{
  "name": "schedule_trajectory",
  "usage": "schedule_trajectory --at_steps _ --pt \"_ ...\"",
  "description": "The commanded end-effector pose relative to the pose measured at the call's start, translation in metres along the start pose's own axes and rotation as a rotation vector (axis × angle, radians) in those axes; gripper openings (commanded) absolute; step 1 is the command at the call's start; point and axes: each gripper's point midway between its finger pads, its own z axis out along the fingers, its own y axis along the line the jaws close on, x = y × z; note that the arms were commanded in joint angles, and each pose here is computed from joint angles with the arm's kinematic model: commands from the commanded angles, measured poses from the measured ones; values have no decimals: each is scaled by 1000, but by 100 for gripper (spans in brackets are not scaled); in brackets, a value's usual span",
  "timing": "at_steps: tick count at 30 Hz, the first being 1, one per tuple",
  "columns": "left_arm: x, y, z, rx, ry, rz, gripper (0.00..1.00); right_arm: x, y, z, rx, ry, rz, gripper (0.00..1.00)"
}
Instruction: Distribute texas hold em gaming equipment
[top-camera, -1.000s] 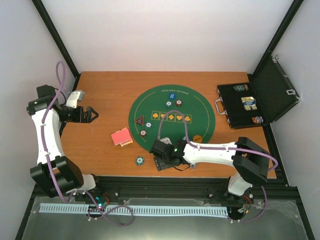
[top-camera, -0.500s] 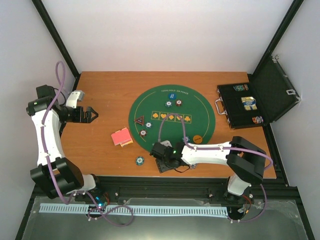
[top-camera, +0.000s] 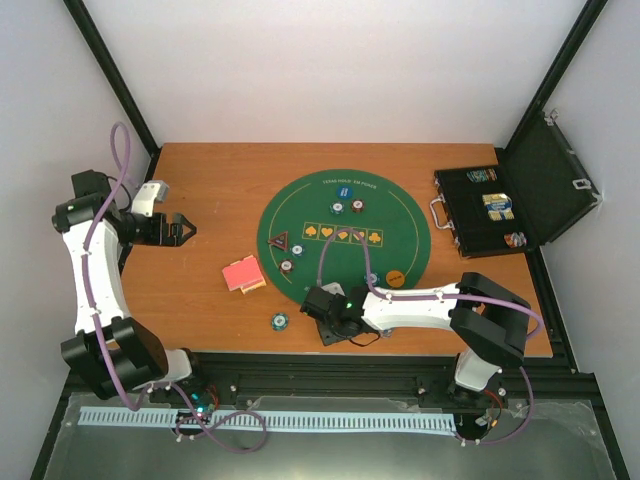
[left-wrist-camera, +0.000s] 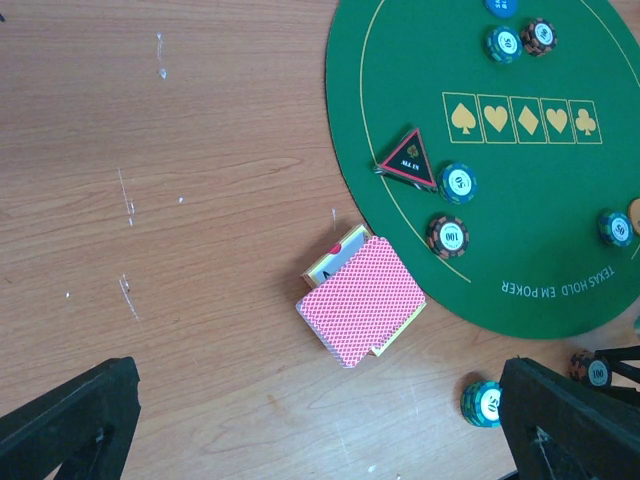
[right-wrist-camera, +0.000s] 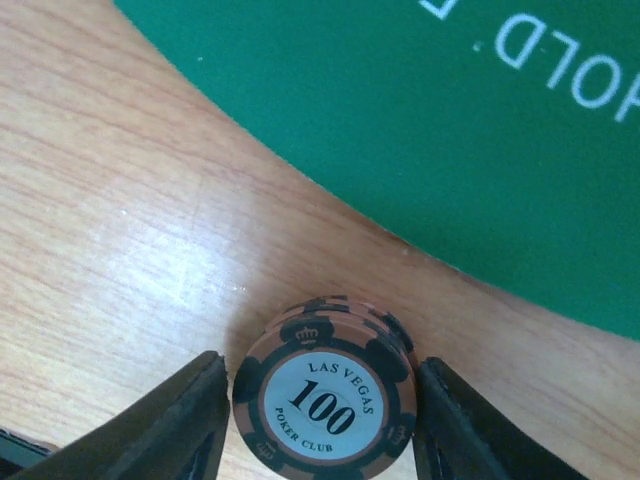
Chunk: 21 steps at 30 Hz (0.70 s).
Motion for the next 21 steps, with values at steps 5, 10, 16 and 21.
schedule_trajectory --at_steps 5,10,16,21 --pt "-10 -8 -15 -9 -43 45 100 -1 -5 3 15 -6 13 45" --pt "-11 -9 -15 -5 -43 43 100 -9 -5 -8 11 -25 12 40" --pt "-12 -11 -15 6 -47 41 100 -28 -4 -38 11 -87 0 36" --pt "-14 -11 -16 12 -48 39 100 -47 -16 -65 9 -139 16 37"
